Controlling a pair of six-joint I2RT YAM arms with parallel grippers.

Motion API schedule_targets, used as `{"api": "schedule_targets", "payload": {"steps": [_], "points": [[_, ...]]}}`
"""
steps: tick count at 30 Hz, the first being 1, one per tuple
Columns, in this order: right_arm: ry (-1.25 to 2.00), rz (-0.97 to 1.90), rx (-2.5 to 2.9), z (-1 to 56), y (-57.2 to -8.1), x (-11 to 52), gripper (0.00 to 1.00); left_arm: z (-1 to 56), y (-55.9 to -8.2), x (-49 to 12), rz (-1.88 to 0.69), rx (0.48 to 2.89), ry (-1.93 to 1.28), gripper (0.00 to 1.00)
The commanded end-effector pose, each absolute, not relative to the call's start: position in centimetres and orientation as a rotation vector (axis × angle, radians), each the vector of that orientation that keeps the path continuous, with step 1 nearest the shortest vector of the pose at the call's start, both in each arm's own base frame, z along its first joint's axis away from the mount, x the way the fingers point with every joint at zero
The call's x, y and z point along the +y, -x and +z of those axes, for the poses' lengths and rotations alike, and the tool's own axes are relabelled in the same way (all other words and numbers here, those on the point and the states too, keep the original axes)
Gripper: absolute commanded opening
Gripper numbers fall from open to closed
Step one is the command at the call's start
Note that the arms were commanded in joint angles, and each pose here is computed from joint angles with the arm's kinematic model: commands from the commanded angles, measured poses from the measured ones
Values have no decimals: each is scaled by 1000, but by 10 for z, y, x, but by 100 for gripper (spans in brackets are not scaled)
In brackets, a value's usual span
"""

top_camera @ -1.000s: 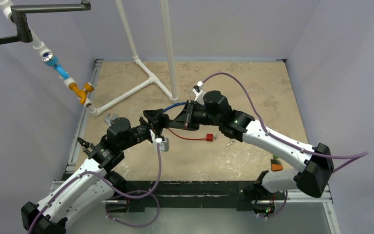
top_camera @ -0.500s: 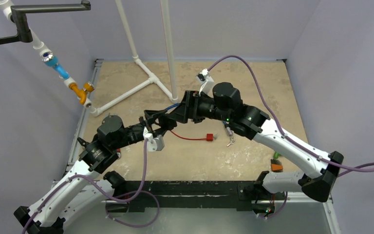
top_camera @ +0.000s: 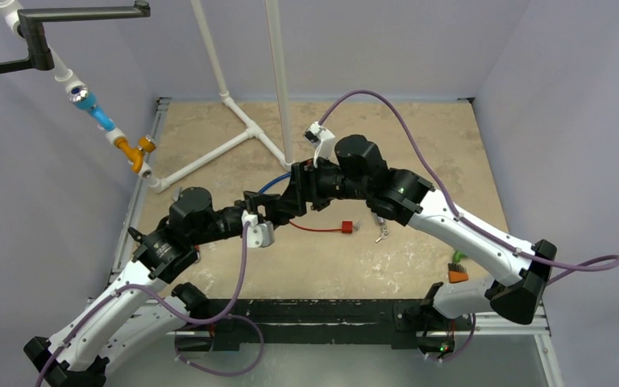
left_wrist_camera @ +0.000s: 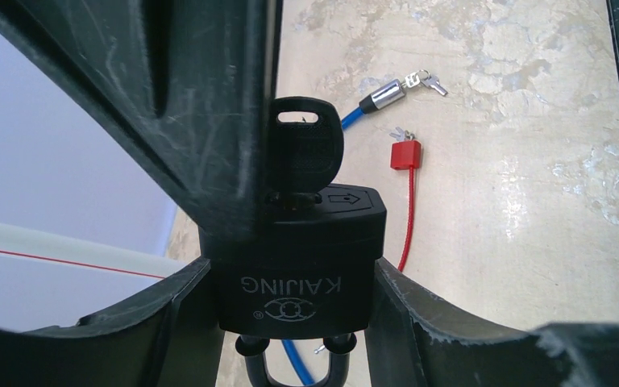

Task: Unlock with the key

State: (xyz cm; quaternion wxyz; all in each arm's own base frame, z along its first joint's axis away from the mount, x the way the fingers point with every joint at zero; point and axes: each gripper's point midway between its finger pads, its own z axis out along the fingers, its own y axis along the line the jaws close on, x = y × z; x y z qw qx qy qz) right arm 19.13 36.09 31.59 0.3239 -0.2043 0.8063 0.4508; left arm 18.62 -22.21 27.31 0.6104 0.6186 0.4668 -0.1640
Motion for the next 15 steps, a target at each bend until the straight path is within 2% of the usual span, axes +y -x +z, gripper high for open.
{"api": "schedule_targets", "payload": {"steps": [1,4,7,9,13,14,15], "points": [[679,1247,2038,337,-172,369,66,326,-184,-227,-360,933,-1354,0],[693,1250,2037,335,-169,374,62,328,-185,-227,-359,928,-1346,0],[686,1255,2052,328,-170,379,50,332,-185,-228,-360,919,-1343,0],[674,1261,2056,326,-172,384,36,334,-184,-228,-362,913,-1342,0],[633,1226,2069,321,-180,386,1,340,-181,-229,-371,892,-1341,0],[619,1211,2069,321,-182,385,0,340,-180,-228,-374,892,-1342,0],[619,1217,2057,324,-181,383,0,341,-179,-228,-378,889,-1346,10]]}}
